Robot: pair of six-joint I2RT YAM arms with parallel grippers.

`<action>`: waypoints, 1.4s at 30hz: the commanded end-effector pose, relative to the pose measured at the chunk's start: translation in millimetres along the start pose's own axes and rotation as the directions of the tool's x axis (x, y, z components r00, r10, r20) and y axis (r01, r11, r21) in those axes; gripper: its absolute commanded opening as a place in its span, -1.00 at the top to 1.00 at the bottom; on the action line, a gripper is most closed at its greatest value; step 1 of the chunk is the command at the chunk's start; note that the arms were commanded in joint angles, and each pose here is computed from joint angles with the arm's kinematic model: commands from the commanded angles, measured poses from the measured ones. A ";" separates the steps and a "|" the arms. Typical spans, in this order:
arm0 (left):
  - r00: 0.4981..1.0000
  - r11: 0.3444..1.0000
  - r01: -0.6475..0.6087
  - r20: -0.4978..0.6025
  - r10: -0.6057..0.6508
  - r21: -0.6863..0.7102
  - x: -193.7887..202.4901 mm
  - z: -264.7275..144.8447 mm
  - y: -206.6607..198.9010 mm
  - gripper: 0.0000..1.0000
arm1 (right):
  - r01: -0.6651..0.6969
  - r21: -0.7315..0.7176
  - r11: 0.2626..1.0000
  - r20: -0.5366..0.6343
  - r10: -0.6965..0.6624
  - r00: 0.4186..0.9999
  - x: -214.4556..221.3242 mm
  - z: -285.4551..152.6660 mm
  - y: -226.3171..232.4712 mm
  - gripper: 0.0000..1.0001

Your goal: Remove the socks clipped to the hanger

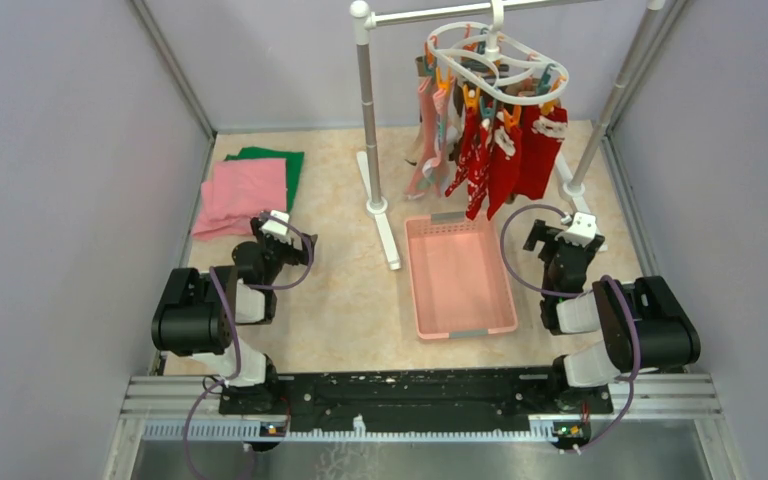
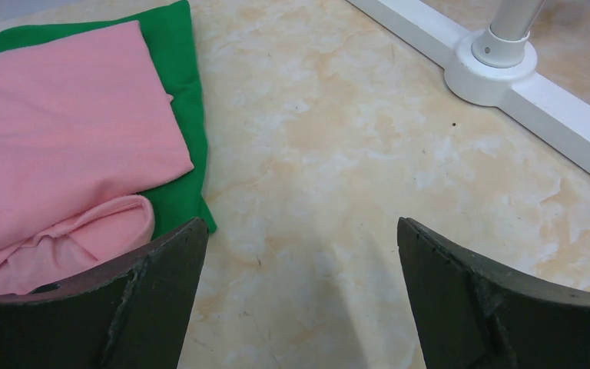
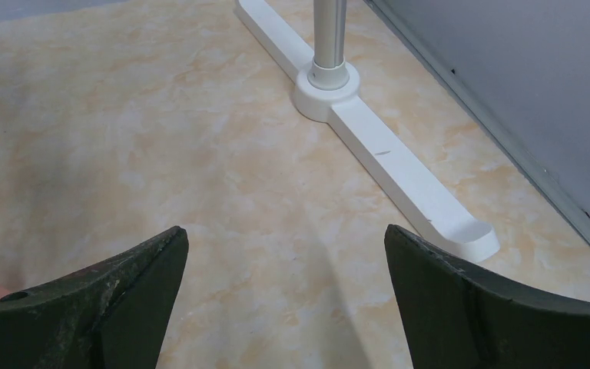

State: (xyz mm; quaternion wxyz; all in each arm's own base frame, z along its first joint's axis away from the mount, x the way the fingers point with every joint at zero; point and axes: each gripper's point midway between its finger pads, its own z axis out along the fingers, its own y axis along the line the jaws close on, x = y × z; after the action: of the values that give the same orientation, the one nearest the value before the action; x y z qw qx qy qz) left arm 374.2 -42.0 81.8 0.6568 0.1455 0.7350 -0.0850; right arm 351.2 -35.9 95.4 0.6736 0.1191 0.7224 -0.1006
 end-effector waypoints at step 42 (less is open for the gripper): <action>0.929 0.807 0.145 -0.359 0.087 0.572 -170.8 -5.4 -110.5 -0.98 | -0.258 -0.515 0.818 -0.152 0.209 0.966 -201.5 -126.7 103.7 -0.86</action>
State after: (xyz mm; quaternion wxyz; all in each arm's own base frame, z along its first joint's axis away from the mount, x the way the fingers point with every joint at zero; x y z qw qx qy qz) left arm 367.7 -117.5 217.4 0.4288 0.2699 0.8169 -0.2755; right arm 287.3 83.9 289.1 0.6586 0.0660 0.7261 0.1862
